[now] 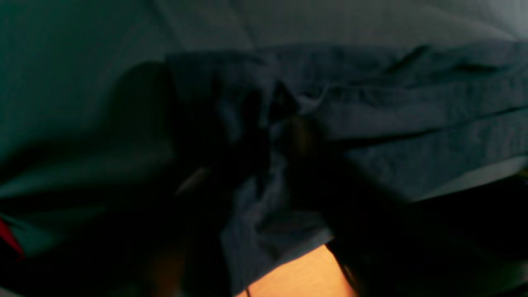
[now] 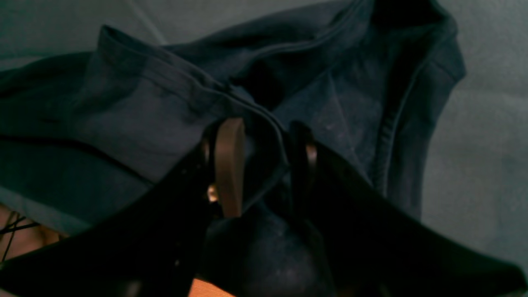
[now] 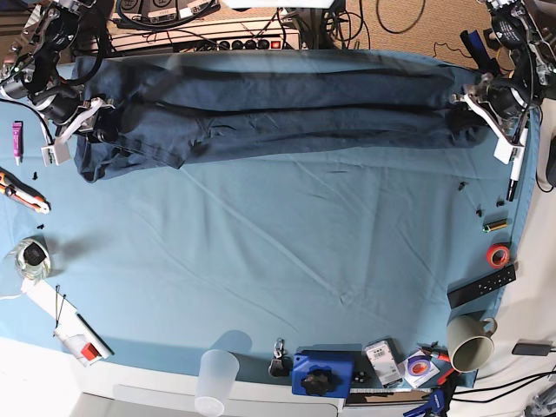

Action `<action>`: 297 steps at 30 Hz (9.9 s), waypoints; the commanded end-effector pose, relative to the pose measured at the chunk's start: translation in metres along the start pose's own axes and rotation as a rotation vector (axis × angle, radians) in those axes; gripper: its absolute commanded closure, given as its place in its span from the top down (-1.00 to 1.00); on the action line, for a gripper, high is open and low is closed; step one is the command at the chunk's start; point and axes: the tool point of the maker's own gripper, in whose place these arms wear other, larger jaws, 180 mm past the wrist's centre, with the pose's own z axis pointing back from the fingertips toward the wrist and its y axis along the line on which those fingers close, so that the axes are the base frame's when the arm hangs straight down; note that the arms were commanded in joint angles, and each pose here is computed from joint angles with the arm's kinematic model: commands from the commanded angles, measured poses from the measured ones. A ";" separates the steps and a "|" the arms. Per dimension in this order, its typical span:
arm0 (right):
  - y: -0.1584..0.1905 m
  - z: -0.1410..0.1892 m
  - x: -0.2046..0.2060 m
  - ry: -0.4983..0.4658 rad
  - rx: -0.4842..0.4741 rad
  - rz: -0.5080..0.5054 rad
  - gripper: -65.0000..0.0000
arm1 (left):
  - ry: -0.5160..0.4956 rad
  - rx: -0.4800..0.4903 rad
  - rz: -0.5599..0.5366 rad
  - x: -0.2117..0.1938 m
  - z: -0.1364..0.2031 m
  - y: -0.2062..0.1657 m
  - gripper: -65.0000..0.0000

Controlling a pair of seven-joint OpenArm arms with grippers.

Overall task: Fold the T-shirt properly
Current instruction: 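Hold the folded strip ends with both grippers and pull them taut, then release the strip end with the left gripper and move it to the strip's middle, then grasp the strip end with the right gripper and lift it, then fold the held end with the right gripper over onto the middle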

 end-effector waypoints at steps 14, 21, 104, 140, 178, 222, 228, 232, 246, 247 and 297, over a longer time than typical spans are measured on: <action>-0.003 0.007 0.016 -0.048 -0.008 0.027 -0.42 | -0.072 0.152 0.057 0.018 0.008 0.023 0.13; -0.003 0.007 0.015 -0.046 -0.008 0.027 -0.42 | 0.028 0.156 0.158 -0.019 -0.010 0.042 0.13; -0.002 0.007 0.017 -0.054 -0.007 0.027 -0.42 | -0.126 -0.355 -0.346 0.015 -0.080 -0.315 -1.00; 0.001 0.008 0.024 -0.090 0.009 0.066 -0.42 | 0.040 -0.245 -0.399 -0.031 -0.071 -0.287 -1.00; -0.066 0.047 0.036 -0.080 -0.105 -0.028 0.12 | 0.032 -0.240 -0.400 -0.026 -0.068 -0.288 -1.00; -0.056 -0.033 0.044 -0.081 0.170 -0.274 -1.00 | 0.039 -0.228 -0.406 -0.027 -0.069 -0.285 -1.00; -0.081 -0.026 0.064 -0.111 0.058 -0.255 -1.00 | 0.046 -0.183 -0.418 -0.027 -0.069 -0.277 -1.00; -0.082 -0.026 0.064 -0.108 0.052 -0.251 -1.00 | 0.036 -0.038 -0.395 -0.019 -0.070 -0.252 -1.00; -0.020 -0.010 0.120 -0.171 0.114 0.052 -1.00 | -0.088 0.382 -0.371 0.008 -0.031 -0.165 -1.00; -0.012 -0.014 0.119 -0.152 0.130 0.076 -1.00 | -0.103 0.402 -0.376 0.012 -0.029 -0.161 -1.00; 0.130 -0.043 0.056 -0.015 0.317 0.335 -1.00 | -0.113 0.529 -0.183 0.022 0.010 -0.046 -1.00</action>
